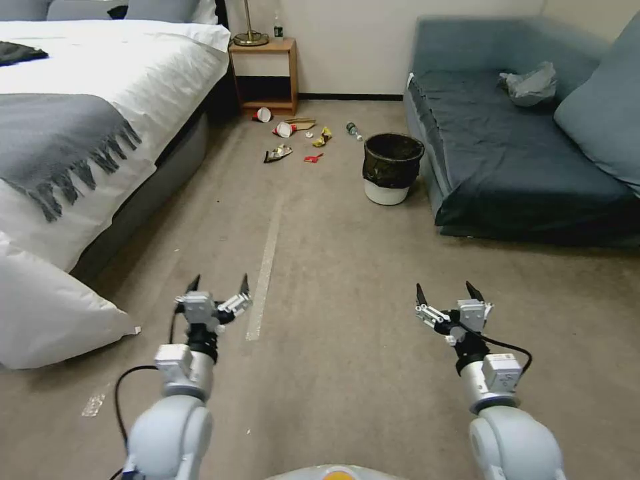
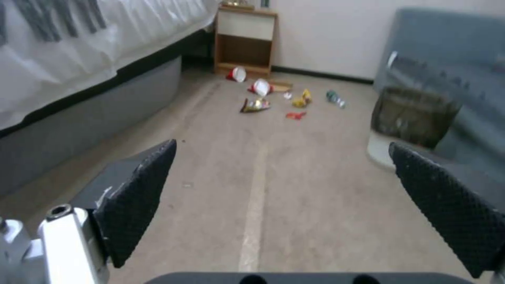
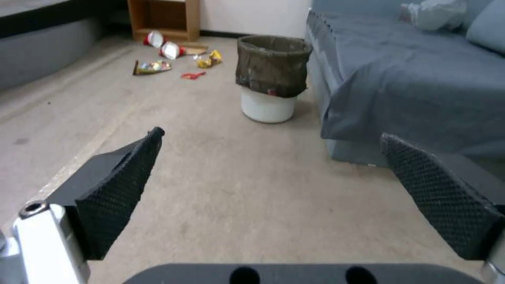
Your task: Pick up the trash can from the floor.
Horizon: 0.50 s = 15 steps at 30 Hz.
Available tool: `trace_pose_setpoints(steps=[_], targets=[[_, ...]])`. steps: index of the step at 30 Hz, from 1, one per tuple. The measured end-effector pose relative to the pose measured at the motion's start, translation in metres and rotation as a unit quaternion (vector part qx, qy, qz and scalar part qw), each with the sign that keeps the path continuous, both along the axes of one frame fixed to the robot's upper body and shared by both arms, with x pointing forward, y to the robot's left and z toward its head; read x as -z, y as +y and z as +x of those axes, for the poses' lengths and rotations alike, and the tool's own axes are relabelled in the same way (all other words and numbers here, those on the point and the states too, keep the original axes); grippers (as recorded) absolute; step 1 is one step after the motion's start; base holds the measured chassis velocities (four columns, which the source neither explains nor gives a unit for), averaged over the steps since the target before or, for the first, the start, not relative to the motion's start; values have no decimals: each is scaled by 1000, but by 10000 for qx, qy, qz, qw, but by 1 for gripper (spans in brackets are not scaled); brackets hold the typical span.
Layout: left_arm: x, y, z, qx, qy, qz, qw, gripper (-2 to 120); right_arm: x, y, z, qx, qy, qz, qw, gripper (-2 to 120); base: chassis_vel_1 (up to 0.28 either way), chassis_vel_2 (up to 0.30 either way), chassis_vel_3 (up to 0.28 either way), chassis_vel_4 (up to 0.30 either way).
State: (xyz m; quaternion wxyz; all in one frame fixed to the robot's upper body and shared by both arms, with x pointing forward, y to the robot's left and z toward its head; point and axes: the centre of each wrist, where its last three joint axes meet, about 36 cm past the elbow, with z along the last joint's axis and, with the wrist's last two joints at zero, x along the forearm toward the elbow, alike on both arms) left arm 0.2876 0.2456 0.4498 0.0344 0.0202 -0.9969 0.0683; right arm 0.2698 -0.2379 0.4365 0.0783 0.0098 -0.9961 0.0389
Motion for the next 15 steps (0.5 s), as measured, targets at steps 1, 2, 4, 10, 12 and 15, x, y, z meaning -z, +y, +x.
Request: trace_pose_setpoints(steps=[1, 2, 4, 10, 12, 15], targets=[[-5, 2, -1, 19, -49, -74, 10000, 100, -13, -1, -6, 0, 76, -7, 10000, 100, 0, 0, 0, 0], [-8, 3, -2, 41, -89, -93, 9999, 100, -27, -3, -13, 0, 165, -6, 9999, 100, 0, 0, 0, 0], [-8, 4, -3, 50, -84, -94, 9999, 100, -41, -4, -20, 1, 232, -4, 9997, 100, 0, 0, 0, 0], [-7, 4, -5, 33, -139, -82, 9999, 100, -50, -5, -27, -134, 87, 163, 9997, 100, 0, 0, 0, 0], [-7, 4, -6, 29, -149, -77, 9999, 100, -49, -5, -27, -139, 81, 167, 9997, 100, 0, 0, 0, 0], [-6, 4, -6, 36, -154, -65, 9999, 100, -49, -5, -28, -144, 62, 169, 9997, 100, 0, 0, 0, 0]])
